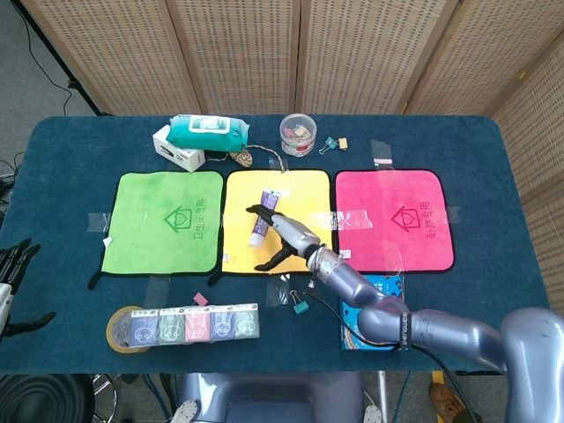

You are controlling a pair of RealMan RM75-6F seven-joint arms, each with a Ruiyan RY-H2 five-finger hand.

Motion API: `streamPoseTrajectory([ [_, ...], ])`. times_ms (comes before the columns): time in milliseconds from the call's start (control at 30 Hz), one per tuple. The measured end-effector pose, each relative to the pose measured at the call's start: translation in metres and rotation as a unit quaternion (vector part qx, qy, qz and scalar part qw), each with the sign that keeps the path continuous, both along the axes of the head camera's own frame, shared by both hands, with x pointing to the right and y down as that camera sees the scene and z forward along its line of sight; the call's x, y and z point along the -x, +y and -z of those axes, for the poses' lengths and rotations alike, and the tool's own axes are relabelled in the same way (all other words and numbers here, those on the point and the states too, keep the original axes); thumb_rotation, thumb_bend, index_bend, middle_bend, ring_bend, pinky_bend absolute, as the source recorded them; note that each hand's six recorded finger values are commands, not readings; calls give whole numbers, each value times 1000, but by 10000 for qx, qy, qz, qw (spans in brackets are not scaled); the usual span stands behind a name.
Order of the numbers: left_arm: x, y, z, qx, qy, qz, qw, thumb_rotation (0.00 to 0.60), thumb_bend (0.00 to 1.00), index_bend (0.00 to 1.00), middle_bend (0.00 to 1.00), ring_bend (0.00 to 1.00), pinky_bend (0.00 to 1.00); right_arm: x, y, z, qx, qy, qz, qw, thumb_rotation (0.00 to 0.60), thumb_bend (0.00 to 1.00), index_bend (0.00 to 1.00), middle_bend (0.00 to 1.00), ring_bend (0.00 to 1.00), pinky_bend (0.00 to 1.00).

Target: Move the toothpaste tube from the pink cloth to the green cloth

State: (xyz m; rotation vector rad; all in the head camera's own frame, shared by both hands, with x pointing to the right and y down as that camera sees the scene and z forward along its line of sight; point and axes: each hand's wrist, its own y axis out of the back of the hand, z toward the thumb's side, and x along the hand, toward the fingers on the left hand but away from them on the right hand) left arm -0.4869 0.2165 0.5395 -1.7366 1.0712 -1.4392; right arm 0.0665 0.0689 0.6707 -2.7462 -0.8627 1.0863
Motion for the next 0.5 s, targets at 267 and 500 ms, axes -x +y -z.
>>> streamPoseTrajectory([
  [267, -27, -32, -2, 28, 201, -759, 9969, 600, 0, 0, 0, 0, 0, -90, -7, 43, -1041, 677, 51, 9922, 600, 0, 0, 0, 0, 0],
  [500, -72, -83, -8, 165, 339, -1822, 9825, 600, 0, 0, 0, 0, 0, -192, 18, 62, -1660, 1649, -60, 9722, 600, 0, 0, 0, 0, 0],
])
